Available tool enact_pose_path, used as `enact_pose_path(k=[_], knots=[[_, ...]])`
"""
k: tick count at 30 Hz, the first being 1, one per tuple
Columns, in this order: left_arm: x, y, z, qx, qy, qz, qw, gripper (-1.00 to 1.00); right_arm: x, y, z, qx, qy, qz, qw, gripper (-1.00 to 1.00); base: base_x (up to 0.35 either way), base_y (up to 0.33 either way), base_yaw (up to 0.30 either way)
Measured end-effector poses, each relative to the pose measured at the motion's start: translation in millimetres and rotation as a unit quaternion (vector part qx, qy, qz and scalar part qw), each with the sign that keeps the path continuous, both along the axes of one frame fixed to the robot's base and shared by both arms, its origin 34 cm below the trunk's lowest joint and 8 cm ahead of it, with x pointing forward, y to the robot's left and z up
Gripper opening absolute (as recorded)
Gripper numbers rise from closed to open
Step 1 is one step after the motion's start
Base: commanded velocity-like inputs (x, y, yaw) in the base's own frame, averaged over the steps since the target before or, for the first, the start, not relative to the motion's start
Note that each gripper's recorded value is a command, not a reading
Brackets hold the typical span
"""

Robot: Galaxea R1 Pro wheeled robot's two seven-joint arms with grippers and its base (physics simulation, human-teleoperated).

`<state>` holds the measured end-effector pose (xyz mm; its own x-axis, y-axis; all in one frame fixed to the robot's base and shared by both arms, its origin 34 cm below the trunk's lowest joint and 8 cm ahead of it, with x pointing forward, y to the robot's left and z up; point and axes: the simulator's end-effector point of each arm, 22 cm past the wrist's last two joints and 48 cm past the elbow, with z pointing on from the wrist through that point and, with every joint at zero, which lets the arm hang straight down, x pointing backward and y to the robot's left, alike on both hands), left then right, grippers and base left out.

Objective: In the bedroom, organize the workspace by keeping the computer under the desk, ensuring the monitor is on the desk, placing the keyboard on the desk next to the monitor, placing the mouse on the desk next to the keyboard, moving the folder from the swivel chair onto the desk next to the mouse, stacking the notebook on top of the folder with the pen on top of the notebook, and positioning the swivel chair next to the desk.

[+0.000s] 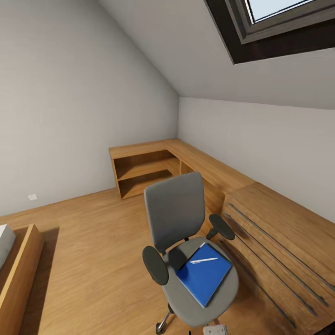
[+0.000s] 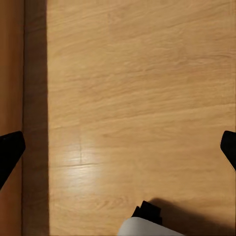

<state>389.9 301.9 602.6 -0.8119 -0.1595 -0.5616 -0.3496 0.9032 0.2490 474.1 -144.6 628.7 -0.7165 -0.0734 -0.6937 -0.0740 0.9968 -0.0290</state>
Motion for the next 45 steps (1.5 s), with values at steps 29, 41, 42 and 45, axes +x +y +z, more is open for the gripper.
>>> enact_pose_path(k=[29, 41, 42, 45], knots=[[7, 12, -4, -0.042, -0.015, 0.037, 0.9983, 1.0, 20, -25, 21, -0.001, -0.065, -0.064, 0.9958, 1.0, 0.097, 0.027, 0.0], [8, 9, -4, -0.044, -0.015, 0.035, 0.9983, 1.0, 60, -64, 63, -0.045, -0.136, -0.16, 0.9767, 1.0, 0.002, 0.0, 0.0], [8, 9, -4, -0.044, -0.015, 0.035, 0.9983, 1.0, 63, -64, 65, -0.045, -0.138, -0.162, 0.9761, 1.0, 0.0, 0.0, 0.0], [8, 9, -4, -0.044, -0.015, 0.034, 0.9983, 1.0, 72, -68, 68, -0.047, -0.127, -0.169, 0.9762, 1.0, 0.0, 0.0, 0.0]])
